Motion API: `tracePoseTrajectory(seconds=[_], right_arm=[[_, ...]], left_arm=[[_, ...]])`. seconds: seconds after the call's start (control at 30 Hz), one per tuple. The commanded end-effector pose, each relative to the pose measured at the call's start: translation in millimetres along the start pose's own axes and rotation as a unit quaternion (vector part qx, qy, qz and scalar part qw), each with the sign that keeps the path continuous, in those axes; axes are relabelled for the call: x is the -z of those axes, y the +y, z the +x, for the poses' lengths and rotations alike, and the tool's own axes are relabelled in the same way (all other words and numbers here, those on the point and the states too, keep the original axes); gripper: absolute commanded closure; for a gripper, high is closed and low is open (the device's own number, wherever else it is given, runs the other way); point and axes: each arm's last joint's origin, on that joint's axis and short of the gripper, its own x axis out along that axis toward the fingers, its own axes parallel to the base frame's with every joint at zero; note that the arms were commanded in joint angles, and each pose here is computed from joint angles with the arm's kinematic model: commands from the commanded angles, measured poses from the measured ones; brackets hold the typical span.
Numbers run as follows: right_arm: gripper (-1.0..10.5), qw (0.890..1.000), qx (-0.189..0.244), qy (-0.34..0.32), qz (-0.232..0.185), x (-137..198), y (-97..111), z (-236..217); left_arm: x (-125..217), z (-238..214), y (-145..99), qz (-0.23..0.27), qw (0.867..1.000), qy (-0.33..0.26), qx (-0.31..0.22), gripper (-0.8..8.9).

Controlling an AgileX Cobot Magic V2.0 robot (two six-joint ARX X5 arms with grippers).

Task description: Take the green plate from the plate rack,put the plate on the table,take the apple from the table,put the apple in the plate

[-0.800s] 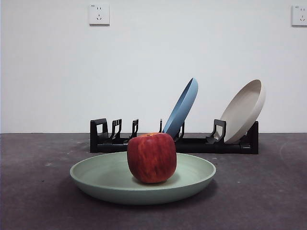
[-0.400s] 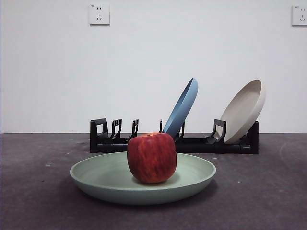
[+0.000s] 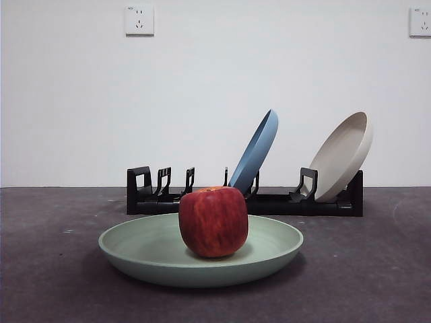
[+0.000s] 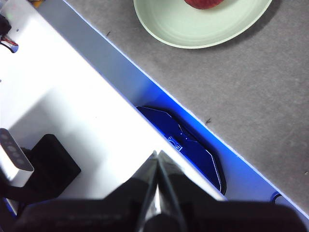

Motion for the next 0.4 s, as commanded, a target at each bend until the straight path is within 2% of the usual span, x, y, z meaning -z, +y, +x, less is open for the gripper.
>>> tracePoseTrajectory(seconds=[0.03,0.1,0.2,0.27,0.4], right_arm=[[9.5,1.0,0.0,-0.003,0.001,0,0,0],[9.5,1.0,0.0,-0.003,0.001,0,0,0],[9.5,1.0,0.0,-0.003,0.001,0,0,0],[9.5,1.0,0.001,-0.003,0.001,0,0,0],[9.5,1.0,0.001,-0.003,0.001,0,0,0]], left_arm=[[-7,-5,11,0.008,0.996,-0.058,-0.07,8.17],[-18,-12,22,0.013,0.985,-0.126,-0.114,8.17],[-31,-30,43,0.015,0.964,-0.22,-0.149,8.17],[-33,-42,57,0.012,0.946,-0.277,-0.17,8.17],[-17,-61,80,-0.005,0.897,-0.378,-0.229,8.17]])
